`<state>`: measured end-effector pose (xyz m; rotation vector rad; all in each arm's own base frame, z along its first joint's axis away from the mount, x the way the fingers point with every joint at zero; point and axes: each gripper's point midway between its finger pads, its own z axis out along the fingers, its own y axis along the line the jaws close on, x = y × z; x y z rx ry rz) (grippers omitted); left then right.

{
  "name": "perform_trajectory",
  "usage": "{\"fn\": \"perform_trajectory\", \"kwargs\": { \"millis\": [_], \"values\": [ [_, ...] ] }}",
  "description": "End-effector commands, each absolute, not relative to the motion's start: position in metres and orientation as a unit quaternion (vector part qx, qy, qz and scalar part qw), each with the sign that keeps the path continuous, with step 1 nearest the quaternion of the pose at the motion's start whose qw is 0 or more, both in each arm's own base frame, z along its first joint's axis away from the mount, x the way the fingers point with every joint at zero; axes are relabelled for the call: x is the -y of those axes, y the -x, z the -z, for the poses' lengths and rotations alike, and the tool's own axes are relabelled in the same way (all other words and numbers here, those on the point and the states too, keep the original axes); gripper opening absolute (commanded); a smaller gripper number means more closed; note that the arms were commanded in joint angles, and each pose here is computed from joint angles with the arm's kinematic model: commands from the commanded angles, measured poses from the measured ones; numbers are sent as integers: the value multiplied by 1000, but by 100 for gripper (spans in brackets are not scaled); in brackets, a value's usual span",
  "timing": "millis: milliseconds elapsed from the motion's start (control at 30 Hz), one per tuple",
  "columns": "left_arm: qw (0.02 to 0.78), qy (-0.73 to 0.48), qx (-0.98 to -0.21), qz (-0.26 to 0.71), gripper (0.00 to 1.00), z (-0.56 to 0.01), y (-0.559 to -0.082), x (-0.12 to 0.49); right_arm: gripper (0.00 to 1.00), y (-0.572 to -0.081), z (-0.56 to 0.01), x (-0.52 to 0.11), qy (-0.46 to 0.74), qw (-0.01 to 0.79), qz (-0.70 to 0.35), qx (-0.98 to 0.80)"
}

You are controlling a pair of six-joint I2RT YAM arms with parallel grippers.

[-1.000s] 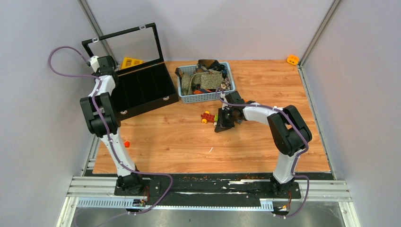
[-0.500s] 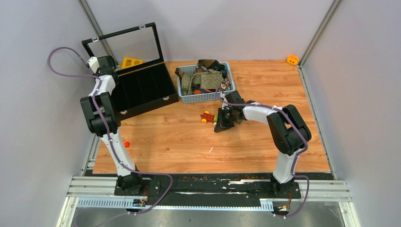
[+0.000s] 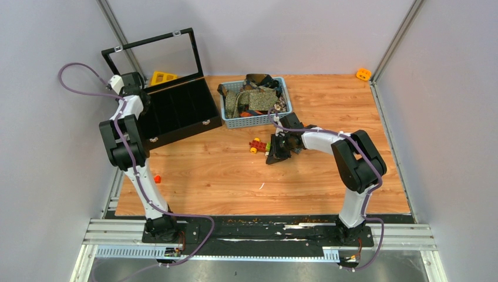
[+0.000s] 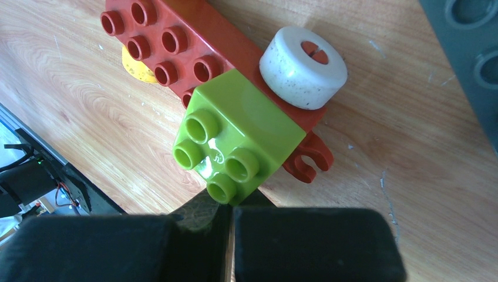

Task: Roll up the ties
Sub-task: Place the tie in the storage box.

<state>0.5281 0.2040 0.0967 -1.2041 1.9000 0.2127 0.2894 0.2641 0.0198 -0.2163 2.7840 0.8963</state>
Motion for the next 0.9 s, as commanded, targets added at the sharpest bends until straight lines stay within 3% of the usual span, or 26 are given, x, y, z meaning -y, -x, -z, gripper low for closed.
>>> {"fn": "perform_trajectory", "kwargs": {
  "millis": [0,267,367,700,867],
  "values": [
    [407,501,-763,-34,66,-95,-520,-185,0,-298,-23,-265,73,121,-301,-943],
    [431,498,-752,-21,92,-127,-516,-182,0,-297,-26,-266,75,123,-306,-941],
    [443,493,-748,-22,94,-144,-515,-183,0,-297,-27,-267,75,123,-308,-940],
    [438,514,-736,-46,86,-146,-482,-183,0,-297,-27,-267,77,124,-308,-940],
    [434,509,-743,-35,72,-130,-482,-178,0,-297,-28,-267,76,123,-309,-940]
  ]
}}
